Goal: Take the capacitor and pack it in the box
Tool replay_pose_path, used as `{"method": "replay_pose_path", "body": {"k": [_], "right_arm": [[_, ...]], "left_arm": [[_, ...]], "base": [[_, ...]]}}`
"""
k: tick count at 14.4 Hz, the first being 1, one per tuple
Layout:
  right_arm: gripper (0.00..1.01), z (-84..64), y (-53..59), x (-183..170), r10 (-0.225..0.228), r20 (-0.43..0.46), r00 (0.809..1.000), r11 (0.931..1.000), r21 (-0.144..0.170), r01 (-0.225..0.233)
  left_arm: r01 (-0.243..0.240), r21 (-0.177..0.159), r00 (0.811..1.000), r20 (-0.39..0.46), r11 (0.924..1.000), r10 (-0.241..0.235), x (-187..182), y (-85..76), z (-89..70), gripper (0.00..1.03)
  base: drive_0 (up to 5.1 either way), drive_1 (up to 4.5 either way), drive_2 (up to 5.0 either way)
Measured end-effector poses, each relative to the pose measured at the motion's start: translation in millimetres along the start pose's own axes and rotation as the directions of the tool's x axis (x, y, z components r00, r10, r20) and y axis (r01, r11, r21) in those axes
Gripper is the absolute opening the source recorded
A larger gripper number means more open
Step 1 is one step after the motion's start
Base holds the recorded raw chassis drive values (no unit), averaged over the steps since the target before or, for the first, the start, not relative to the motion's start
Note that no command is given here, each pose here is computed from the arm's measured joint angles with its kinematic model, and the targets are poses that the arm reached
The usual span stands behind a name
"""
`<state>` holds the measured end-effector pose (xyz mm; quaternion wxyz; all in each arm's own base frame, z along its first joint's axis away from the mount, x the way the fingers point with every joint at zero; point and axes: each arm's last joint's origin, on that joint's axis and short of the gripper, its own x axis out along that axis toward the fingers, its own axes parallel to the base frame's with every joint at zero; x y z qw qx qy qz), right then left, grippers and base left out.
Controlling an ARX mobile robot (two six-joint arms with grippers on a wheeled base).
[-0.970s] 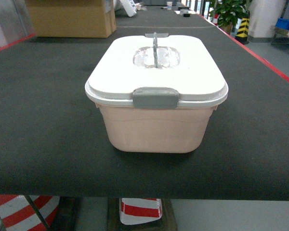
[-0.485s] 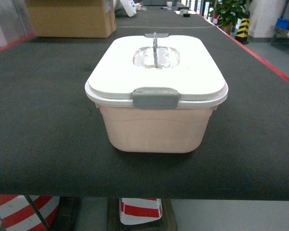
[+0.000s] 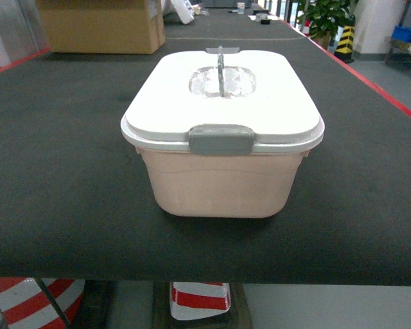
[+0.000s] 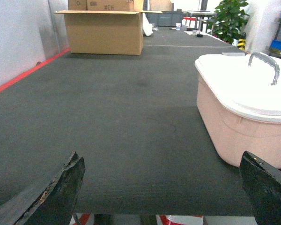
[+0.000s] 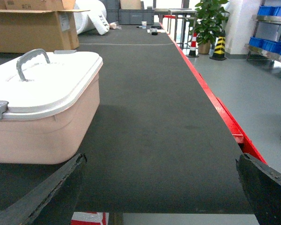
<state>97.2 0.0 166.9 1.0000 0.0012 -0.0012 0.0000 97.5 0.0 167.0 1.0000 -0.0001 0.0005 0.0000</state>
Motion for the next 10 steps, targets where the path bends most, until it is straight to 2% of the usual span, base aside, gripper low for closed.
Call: {"method": "replay_pose_path", "body": {"k": [10], "right_arm": [[0.98, 0.0, 0.0, 0.0, 0.000, 0.000, 1.000, 1.0000, 0.000, 0.000]], "left_arm": [[0.000, 0.000, 1.000, 0.000, 1.0000, 0.000, 0.0, 0.0, 0.0, 0.98]], "base": [[0.0, 0.00, 0.0]]}}
